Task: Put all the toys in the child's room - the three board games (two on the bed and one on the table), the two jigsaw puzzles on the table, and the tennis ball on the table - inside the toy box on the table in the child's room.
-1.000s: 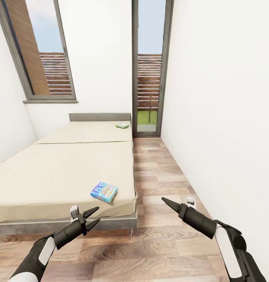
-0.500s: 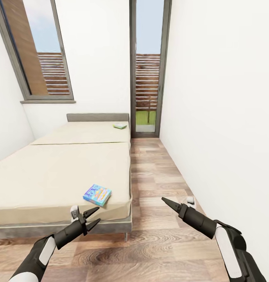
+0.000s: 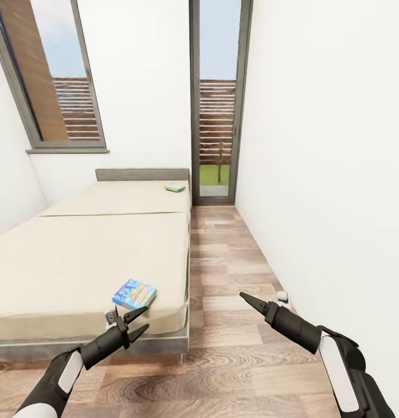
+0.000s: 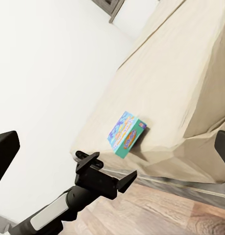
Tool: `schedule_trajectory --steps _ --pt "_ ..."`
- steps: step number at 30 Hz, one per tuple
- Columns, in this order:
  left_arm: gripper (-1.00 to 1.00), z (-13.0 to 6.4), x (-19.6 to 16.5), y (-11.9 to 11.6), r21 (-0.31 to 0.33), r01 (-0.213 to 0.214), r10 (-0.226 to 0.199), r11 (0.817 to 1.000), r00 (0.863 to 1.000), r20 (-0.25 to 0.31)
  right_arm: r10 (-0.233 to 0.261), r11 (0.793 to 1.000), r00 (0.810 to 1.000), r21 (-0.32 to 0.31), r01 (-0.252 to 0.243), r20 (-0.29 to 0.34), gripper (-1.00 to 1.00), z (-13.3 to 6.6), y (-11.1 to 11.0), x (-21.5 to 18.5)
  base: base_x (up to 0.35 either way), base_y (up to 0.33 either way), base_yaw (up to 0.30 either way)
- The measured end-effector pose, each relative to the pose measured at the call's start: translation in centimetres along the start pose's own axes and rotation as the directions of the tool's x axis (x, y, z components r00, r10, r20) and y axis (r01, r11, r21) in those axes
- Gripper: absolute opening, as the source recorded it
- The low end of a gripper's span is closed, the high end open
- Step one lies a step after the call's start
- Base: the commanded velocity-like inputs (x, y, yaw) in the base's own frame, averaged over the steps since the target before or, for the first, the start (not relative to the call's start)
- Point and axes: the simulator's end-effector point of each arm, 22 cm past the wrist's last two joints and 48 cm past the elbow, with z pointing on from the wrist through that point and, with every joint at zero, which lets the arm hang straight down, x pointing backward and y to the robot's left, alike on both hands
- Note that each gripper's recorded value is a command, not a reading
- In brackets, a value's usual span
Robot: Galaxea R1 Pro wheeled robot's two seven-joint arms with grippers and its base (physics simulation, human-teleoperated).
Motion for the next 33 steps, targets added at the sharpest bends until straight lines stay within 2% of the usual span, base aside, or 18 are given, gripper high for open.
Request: schedule_trajectory --steps 33 --pt "1.00 -0.07 -0.06 -0.08 0.004 0.004 -0.004 1.000 1.000 0.001 0.001 1.000 1.000 0.002 -0.001 0.000 1.00 0.06 -0.10 0.08 0.003 -0.002 0.000"
